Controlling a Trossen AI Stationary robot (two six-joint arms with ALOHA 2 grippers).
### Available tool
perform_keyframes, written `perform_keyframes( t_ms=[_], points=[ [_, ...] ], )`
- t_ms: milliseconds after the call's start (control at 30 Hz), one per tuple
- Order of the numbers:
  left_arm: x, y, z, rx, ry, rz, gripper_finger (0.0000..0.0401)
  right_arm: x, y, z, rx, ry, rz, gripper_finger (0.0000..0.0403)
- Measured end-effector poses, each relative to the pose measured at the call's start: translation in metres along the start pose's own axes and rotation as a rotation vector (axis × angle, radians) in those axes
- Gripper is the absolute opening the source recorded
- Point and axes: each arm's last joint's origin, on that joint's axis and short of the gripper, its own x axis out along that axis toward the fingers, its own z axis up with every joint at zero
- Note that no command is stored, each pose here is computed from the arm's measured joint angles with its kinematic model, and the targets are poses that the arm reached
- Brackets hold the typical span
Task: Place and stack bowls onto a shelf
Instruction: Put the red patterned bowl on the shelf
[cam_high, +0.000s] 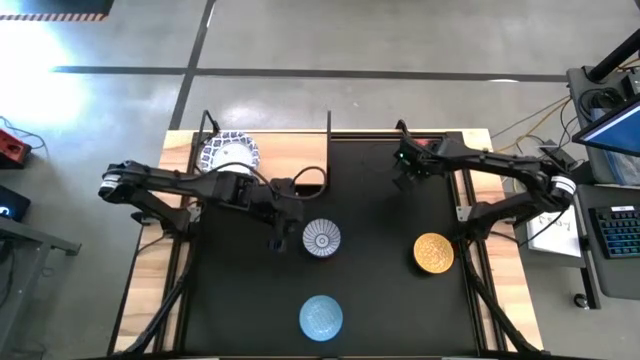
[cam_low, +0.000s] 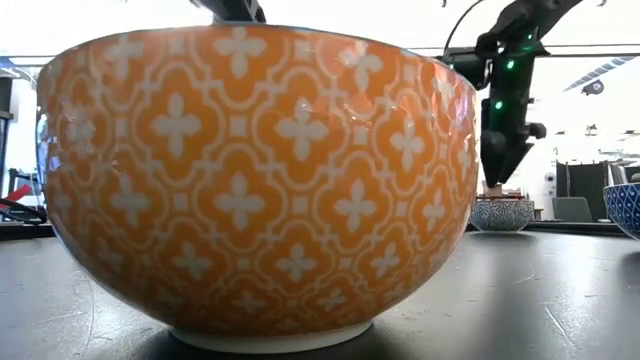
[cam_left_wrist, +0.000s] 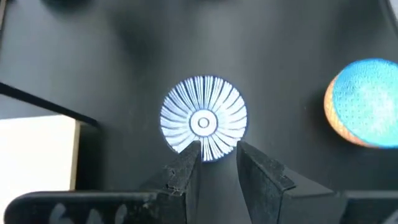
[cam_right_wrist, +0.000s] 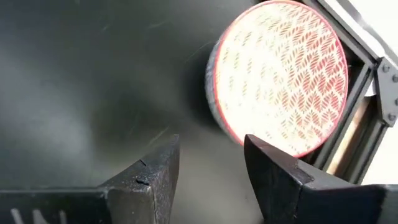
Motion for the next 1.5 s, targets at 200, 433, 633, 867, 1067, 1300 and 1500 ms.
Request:
perform_keyframes(
  t_ms=[200, 433, 633, 867, 1067, 1300, 1500],
  points=[
    [0.008, -0.001, -0.005, -0.011, 0.003, 0.017, 0.0084, 0.023, -0.002, 0.012, 0.018, 0.002, 0.003, 0.0169],
    [0.009, -0.005, -0.004, 0.01, -0.016, 0.011, 0.0084, 0.054, -0.005, 0.018, 0.013, 0.085, -0.033, 0.0169],
    [0.009, -0.011, -0.002, 0.072, -0.052, -0.002, 0.0084, 0.07, -0.003, 0.019, -0.01, 0.121, -0.044, 0.0169],
    [0.01, -0.01, -0.003, 0.07, -0.039, -0.06, 0.0084, 0.073, -0.002, 0.019, -0.036, 0.129, -0.044, 0.0165],
    [0.019, -0.01, -0.004, 0.06, 0.001, -0.142, 0.0081, 0.071, -0.002, 0.02, -0.029, 0.12, -0.044, 0.0118],
    [0.021, -0.01, -0.003, 0.054, -0.005, -0.15, 0.0079, 0.071, -0.002, 0.019, -0.019, 0.125, -0.042, 0.0021],
    [0.022, -0.01, 0.001, 0.097, -0.044, -0.148, 0.0079, 0.067, -0.001, 0.015, -0.03, 0.175, 0.02, 0.0013]
  ],
)
